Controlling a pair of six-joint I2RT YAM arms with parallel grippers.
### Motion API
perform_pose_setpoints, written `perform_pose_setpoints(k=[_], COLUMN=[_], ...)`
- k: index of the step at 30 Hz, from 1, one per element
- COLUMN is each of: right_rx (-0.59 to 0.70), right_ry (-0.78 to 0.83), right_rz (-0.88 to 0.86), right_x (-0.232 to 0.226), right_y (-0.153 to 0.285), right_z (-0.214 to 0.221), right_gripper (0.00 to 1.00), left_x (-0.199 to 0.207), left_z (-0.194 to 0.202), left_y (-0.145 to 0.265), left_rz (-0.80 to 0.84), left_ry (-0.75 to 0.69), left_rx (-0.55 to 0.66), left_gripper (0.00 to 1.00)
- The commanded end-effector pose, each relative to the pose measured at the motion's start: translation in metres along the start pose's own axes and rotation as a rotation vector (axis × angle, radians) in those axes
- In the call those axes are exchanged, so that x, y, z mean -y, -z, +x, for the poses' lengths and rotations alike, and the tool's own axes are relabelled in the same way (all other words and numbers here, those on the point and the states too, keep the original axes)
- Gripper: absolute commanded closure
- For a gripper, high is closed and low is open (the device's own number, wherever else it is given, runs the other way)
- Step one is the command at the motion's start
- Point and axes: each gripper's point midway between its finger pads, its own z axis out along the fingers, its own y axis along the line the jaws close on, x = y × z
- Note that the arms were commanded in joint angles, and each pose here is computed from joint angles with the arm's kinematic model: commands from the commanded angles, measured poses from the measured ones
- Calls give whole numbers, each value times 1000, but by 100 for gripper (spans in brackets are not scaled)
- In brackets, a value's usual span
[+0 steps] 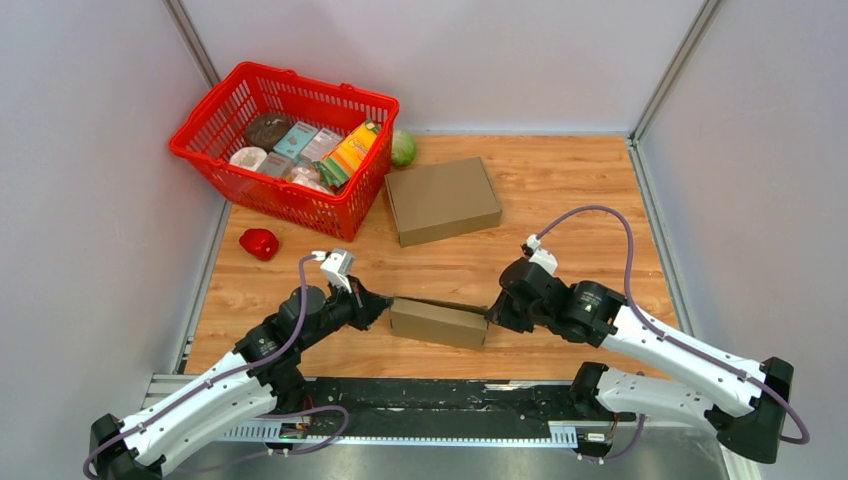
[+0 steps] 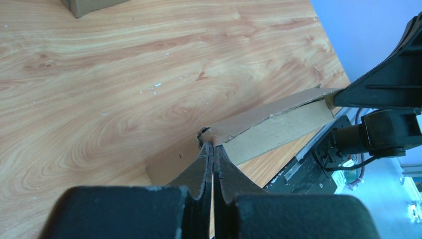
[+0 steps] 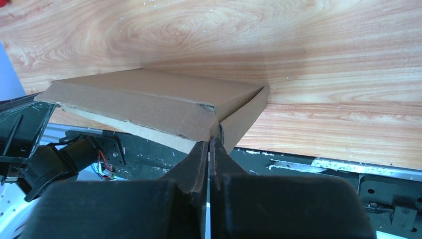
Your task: Fold the paper box
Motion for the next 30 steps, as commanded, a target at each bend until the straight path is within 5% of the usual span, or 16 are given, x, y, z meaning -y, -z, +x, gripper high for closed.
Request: perform_pose_setpoints(k=[1, 12, 23, 28, 30], right_rx=[-33, 43, -21, -66, -44], right_ry=[85, 256, 289, 250, 265], right_rz=[108, 94, 116, 52, 14], right_x=[36, 29, 38, 36, 29], right_y=[-7, 10, 0, -6, 2], right_z=[11, -14, 1, 16, 11], right_gripper=[98, 96, 96, 84, 71], left_x=[-14, -13, -12, -12, -12], left_z=[17, 19, 20, 21, 21], left_y=[1, -1, -2, -4, -5], left_rz=[-47, -44, -38, -35, -33], left_ry=[-1, 6, 10, 10, 12], left_rx=[-50, -62, -61, -65, -67], left_gripper=[100, 100, 100, 100, 100])
